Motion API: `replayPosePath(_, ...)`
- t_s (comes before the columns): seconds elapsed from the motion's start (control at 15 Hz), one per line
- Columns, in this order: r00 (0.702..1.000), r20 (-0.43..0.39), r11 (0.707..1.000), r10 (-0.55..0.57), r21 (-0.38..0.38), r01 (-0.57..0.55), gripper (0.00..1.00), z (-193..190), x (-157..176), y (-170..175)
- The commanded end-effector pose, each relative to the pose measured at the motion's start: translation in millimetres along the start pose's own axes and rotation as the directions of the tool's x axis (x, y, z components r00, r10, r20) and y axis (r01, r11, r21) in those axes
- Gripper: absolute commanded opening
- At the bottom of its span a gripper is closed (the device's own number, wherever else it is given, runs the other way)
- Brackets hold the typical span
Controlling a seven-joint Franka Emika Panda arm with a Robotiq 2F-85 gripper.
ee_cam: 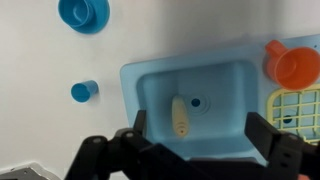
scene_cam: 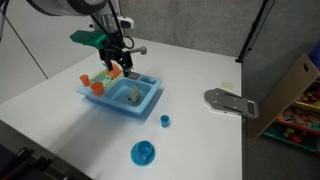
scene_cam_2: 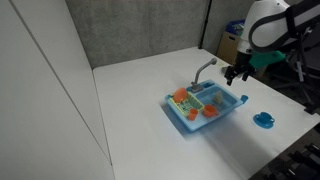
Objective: Put the white bottle on the table
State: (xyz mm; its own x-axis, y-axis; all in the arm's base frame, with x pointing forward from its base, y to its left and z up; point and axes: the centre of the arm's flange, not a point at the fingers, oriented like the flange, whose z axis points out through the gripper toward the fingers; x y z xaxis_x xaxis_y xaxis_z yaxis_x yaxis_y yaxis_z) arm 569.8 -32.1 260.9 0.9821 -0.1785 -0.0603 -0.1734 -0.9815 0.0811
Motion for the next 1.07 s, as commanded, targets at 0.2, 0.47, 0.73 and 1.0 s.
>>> replayPosePath(0.2,0.997,-0.021,0.997,-0.068,0.029,0.069,1.0,27,39,2)
replayPosePath(0.47,0.996,-0.036,0.996,-0.082,0.039,0.084,1.0,51,53,4)
replayPosePath(0.73,0.995,-0.049,0.994,-0.089,0.053,0.092,1.0,73,63,4)
replayPosePath(1.0,0.996,-0.05,0.995,-0.08,0.055,0.083,1.0,91,72,1)
